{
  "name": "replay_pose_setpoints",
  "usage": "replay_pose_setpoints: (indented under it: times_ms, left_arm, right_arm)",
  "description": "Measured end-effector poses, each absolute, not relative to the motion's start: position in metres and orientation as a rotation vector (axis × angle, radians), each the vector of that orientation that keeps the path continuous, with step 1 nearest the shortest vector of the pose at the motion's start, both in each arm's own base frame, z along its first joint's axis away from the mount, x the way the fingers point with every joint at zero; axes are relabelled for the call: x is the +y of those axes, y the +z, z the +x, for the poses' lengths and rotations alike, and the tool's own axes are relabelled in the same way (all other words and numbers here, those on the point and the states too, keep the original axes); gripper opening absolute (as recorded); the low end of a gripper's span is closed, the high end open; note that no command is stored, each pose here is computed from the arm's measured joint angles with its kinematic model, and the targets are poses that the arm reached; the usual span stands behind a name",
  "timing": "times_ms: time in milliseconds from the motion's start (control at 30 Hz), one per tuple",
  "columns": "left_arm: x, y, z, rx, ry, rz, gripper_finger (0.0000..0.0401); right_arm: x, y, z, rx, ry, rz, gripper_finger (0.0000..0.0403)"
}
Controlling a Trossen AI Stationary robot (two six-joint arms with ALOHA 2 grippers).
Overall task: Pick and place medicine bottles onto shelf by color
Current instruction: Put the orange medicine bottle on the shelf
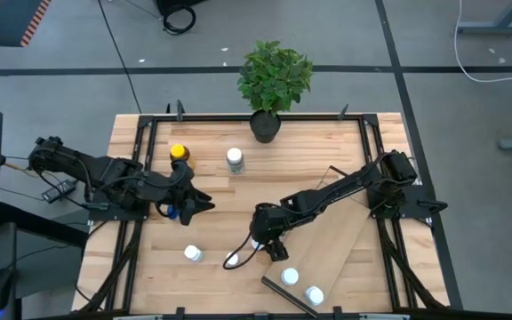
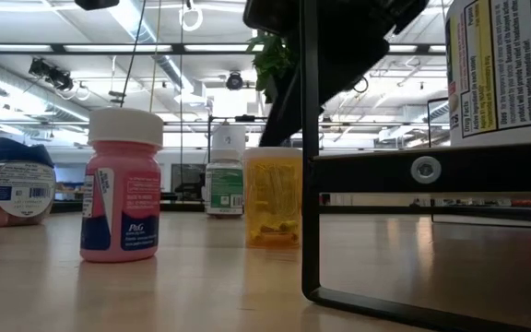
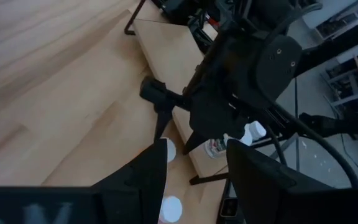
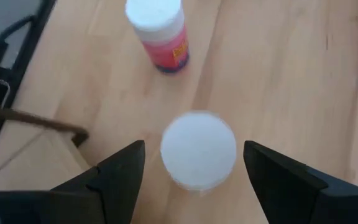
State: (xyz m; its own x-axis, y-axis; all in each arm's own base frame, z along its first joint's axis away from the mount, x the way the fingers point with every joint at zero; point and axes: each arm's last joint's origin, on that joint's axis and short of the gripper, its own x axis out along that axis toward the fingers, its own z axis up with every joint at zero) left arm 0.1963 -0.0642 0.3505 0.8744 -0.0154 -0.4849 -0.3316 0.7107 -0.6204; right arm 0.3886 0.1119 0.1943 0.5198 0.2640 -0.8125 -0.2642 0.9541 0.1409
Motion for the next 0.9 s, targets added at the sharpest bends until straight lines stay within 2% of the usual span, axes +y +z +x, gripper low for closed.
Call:
replay_pose_setpoints:
  times_ms: [900]
  left_arm:
    - [-0.063, 0.35, 0.196, 0.475, 0.208, -0.76, 0.0172]
  right_arm:
    - [0.115, 0.181, 0.393, 0.977, 0.303, -0.05, 0.0281]
